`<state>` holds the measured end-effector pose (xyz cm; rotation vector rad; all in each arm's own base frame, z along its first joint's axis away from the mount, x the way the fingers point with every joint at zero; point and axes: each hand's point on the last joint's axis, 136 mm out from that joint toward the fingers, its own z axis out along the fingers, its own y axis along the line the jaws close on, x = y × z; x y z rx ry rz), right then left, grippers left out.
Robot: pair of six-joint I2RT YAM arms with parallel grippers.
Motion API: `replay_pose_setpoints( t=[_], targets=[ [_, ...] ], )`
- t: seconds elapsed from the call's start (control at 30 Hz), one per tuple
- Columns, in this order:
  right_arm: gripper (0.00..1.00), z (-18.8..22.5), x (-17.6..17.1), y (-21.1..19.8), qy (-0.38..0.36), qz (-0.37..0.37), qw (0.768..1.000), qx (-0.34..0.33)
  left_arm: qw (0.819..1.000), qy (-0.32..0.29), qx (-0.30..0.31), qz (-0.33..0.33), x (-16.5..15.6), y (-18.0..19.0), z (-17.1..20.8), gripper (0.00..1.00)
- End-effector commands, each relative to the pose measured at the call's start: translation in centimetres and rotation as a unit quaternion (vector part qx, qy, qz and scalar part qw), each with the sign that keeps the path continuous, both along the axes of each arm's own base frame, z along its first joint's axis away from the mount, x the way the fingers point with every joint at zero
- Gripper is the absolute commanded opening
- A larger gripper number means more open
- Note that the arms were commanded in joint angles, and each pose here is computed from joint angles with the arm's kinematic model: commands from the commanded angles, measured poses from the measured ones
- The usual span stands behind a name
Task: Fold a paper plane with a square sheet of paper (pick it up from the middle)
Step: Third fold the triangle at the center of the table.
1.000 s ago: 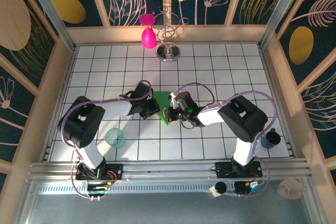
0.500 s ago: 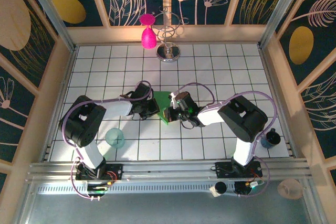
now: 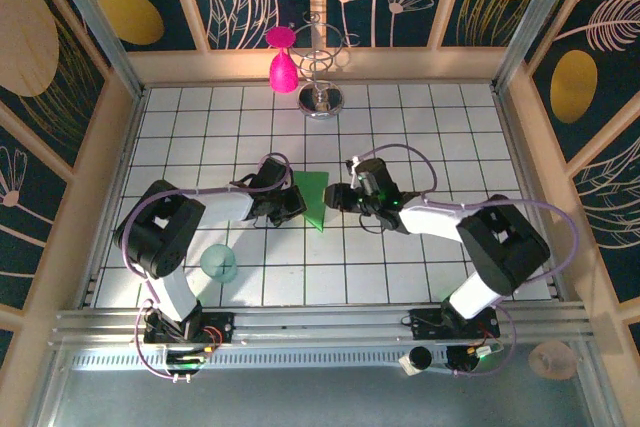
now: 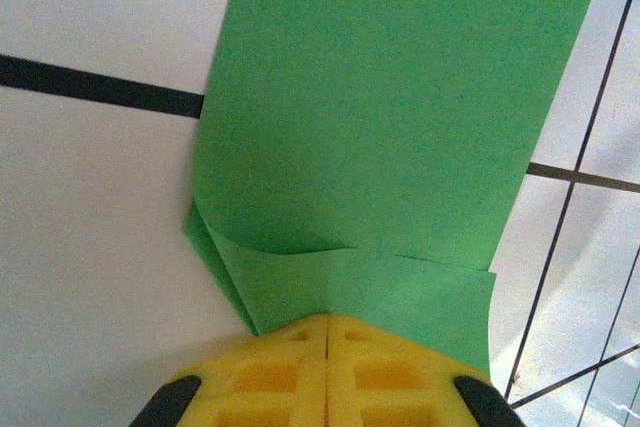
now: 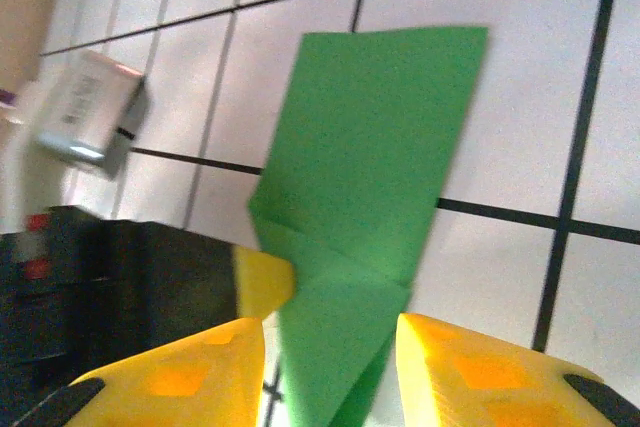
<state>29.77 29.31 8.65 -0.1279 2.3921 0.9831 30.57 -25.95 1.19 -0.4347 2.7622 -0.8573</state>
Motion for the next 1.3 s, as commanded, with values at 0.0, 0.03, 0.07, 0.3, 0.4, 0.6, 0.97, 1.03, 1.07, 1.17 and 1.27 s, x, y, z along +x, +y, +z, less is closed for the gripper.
replay_pose_setpoints(
  t=[0.0, 0.03, 0.07, 0.3, 0.4, 0.6, 0.97, 1.03, 1.07, 1.17, 1.27],
  targets=[
    [0.37, 0.5, -1.5, 0.5, 0.04, 0.01, 0.999, 0.024, 0.998, 0.035, 0.048, 0.025, -1.4, 2.0, -3.2, 0.08],
    [0.35, 0.5, -1.8, 0.8, 0.049, 0.017, 0.998, 0.03, 0.998, 0.034, 0.048, 0.027, -1.4, 2.0, -3.2, 0.08],
    [0.32, 0.5, -2.1, 1.2, 0.057, 0.024, 0.998, 0.034, 0.998, 0.033, 0.047, 0.029, -1.3, 2.0, -3.2, 0.08],
    [0.1, -0.6, -3.5, 4.3, 0.106, 0.061, 0.992, 0.014, 0.998, 0.035, 0.041, 0.027, -1.6, 2.0, -3.3, 0.08],
    [0.07, -1.0, -3.6, 5.0, 0.119, 0.063, 0.991, 0.011, 0.998, 0.034, 0.038, 0.022, -1.7, 1.9, -3.3, 0.08],
    [0.03, -2.3, -3.6, 5.7, 0.142, 0.067, 0.988, -0.002, 0.998, 0.037, 0.037, 0.017, -1.9, 1.8, -3.4, 0.08],
    [0.02, -4.0, -3.9, 6.1, 0.164, 0.078, 0.983, -0.021, 0.998, 0.044, 0.045, 0.018, -2.1, 2.1, -3.9, 0.08],
    [0.02, -4.3, -3.9, 6.0, 0.165, 0.078, 0.983, -0.026, 0.998, 0.044, 0.047, 0.018, -2.1, 2.2, -3.9, 0.08],
    [0.02, -4.4, -3.9, 6.0, 0.165, 0.077, 0.983, -0.027, 0.998, 0.045, 0.047, 0.018, -2.1, 2.1, -3.9, 0.08],
    [0.01, -4.8, -3.9, 5.8, 0.168, 0.076, 0.982, -0.035, 0.998, 0.045, 0.048, 0.018, -2.2, 2.2, -3.9, 0.08],
    [0.02, -5.1, -4.0, 5.6, 0.17, 0.075, 0.982, -0.04, 0.998, 0.045, 0.05, 0.018, -2.2, 2.3, -3.9, 0.08]
  ],
)
